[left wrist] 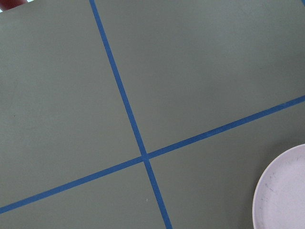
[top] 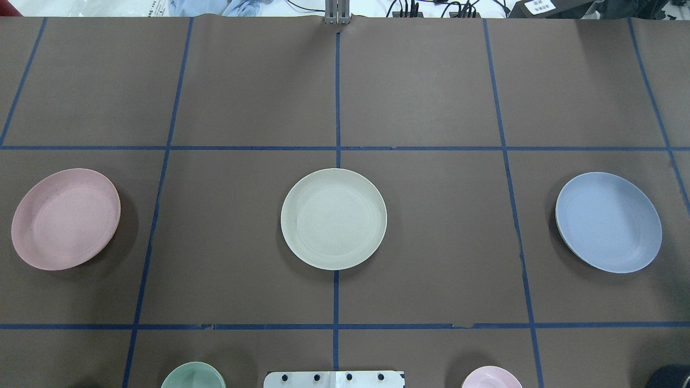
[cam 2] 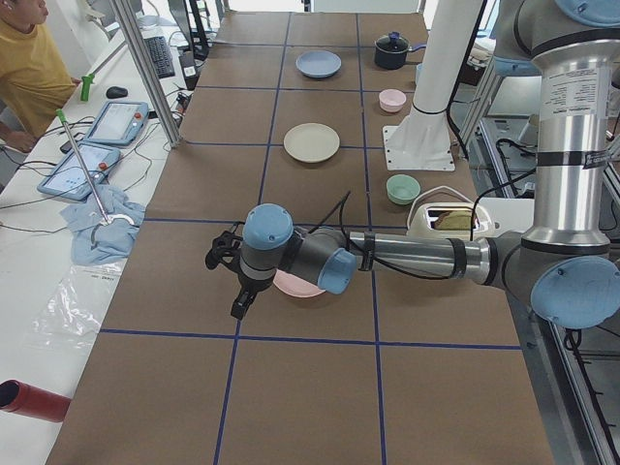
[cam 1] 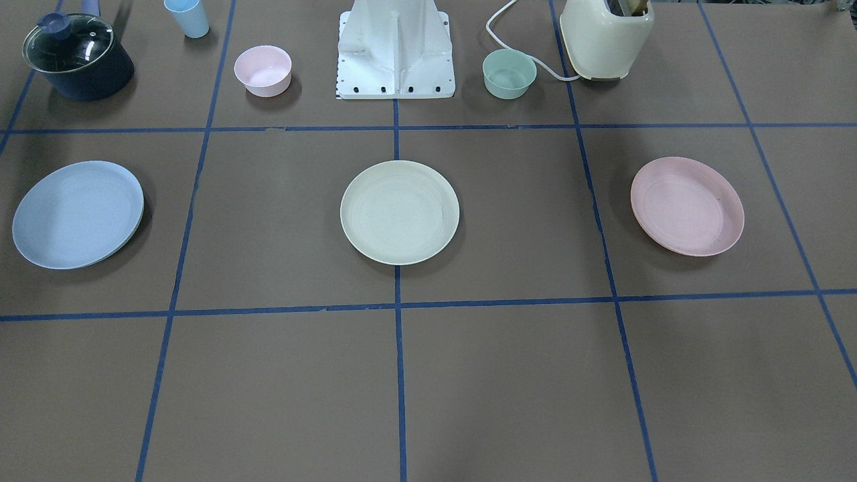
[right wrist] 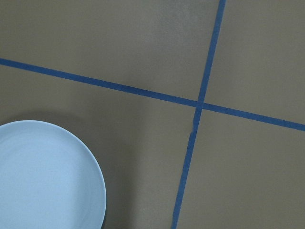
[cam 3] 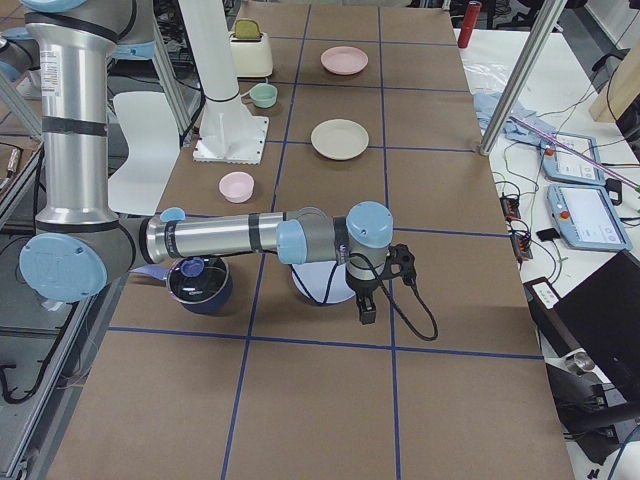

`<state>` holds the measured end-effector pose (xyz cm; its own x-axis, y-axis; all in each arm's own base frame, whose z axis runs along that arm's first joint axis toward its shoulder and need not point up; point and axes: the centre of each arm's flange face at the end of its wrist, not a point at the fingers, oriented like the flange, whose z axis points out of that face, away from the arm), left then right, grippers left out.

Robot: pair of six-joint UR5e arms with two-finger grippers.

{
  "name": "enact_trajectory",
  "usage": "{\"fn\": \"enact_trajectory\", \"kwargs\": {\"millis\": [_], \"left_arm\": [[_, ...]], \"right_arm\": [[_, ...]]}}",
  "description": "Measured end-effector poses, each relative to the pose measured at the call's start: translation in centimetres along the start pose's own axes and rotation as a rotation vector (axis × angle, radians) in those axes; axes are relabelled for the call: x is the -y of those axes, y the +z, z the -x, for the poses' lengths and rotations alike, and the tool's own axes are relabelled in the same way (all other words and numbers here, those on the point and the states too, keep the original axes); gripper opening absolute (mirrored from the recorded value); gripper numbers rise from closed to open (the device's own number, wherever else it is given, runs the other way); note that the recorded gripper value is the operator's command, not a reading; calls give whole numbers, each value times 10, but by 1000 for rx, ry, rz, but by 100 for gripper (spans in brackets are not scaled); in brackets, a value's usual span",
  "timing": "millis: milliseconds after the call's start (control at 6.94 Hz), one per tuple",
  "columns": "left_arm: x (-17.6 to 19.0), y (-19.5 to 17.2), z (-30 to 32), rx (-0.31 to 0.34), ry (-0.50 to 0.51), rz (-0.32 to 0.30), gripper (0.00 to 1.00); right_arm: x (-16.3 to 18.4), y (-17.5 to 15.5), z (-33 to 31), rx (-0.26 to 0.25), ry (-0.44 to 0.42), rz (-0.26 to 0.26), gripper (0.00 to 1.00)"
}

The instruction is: Stack three plates with pink and blue

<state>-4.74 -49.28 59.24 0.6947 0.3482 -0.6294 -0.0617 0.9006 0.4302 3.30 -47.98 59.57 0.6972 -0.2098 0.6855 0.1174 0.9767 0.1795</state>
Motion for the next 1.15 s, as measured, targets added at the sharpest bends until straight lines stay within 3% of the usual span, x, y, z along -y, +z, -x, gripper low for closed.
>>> {"fn": "enact_trajectory", "kwargs": {"millis": [288,577,865,1153], "left_arm": [[0,-9,-9,0,14,-14,100],[-26,-8,-10,1,-2,4,100],[-53,-3,-5,2,-25,30,100],[-49,-5,-8,1,-21,24,100]], "right_arm": [[1,-1,2,13,-3,-3,100],[3,-4,6,14,-20,-10,100],[6,-3,10,1,-35,-8,100],[9,2,11,-19,-37,3,100]]}}
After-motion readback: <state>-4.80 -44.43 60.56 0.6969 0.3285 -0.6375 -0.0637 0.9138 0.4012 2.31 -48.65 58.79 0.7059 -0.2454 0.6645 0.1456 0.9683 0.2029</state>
